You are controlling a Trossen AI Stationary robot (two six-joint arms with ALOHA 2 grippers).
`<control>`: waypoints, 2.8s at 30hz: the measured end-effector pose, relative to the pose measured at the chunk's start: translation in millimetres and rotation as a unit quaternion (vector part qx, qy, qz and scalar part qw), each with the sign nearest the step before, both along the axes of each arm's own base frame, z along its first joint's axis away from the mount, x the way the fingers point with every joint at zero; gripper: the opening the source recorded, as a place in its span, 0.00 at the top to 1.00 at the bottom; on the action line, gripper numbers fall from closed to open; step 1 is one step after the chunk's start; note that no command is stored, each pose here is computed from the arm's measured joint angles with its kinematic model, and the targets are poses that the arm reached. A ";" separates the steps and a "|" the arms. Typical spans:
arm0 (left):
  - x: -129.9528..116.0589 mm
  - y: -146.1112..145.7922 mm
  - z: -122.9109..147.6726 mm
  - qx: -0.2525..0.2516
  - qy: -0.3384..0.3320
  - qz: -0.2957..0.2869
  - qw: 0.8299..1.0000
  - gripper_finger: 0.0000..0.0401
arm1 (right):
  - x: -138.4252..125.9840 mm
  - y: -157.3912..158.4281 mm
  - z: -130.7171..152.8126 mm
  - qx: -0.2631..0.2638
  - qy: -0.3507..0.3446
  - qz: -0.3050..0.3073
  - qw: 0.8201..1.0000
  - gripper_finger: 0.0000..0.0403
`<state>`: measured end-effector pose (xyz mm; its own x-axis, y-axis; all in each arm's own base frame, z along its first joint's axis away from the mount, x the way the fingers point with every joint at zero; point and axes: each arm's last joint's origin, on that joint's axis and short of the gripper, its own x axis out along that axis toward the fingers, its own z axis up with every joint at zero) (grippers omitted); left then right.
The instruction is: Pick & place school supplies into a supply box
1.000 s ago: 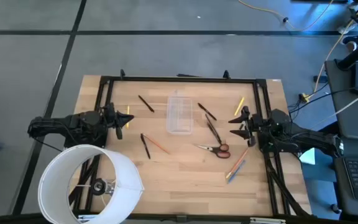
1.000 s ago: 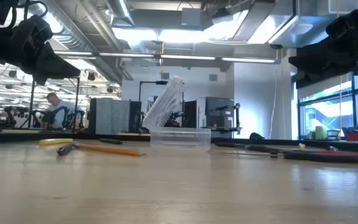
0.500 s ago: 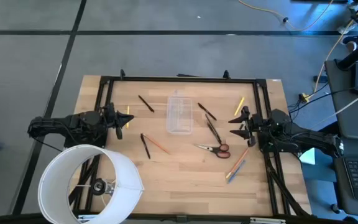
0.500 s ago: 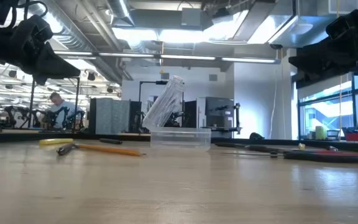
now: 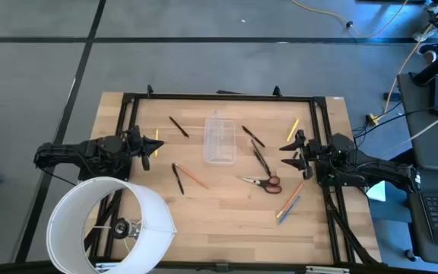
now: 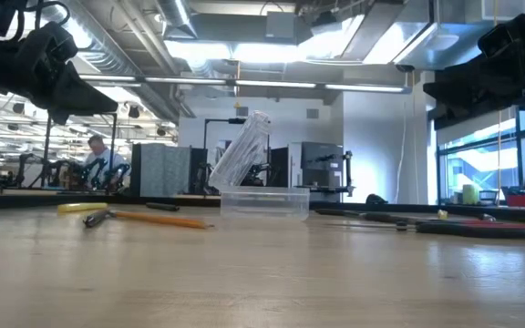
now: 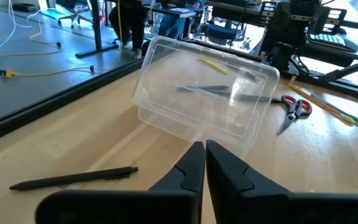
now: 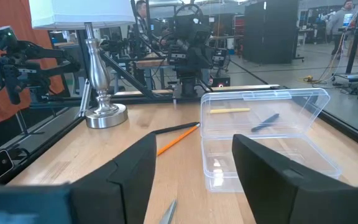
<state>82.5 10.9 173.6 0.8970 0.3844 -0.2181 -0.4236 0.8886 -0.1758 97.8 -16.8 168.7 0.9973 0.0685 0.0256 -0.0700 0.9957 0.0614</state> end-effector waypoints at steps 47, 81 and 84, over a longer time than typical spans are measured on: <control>0.0 0.0 0.0 0.000 0.000 0.000 1.000 0.97 | 0.0 0.0 0.0 0.000 0.000 0.000 1.000 0.46; 0.0 0.0 0.0 0.000 0.000 0.000 1.000 0.98 | 0.0 0.0 0.0 0.000 0.000 0.000 1.000 0.46; 0.0 0.0 0.0 0.000 0.000 0.000 1.000 0.98 | 0.0 0.0 0.0 0.000 0.000 0.000 1.000 0.46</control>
<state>82.5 10.9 173.6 0.8971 0.3843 -0.2181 -0.4235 0.8887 -0.1757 97.7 -16.8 168.7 0.9973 0.0683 0.0258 -0.0698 0.9957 0.0614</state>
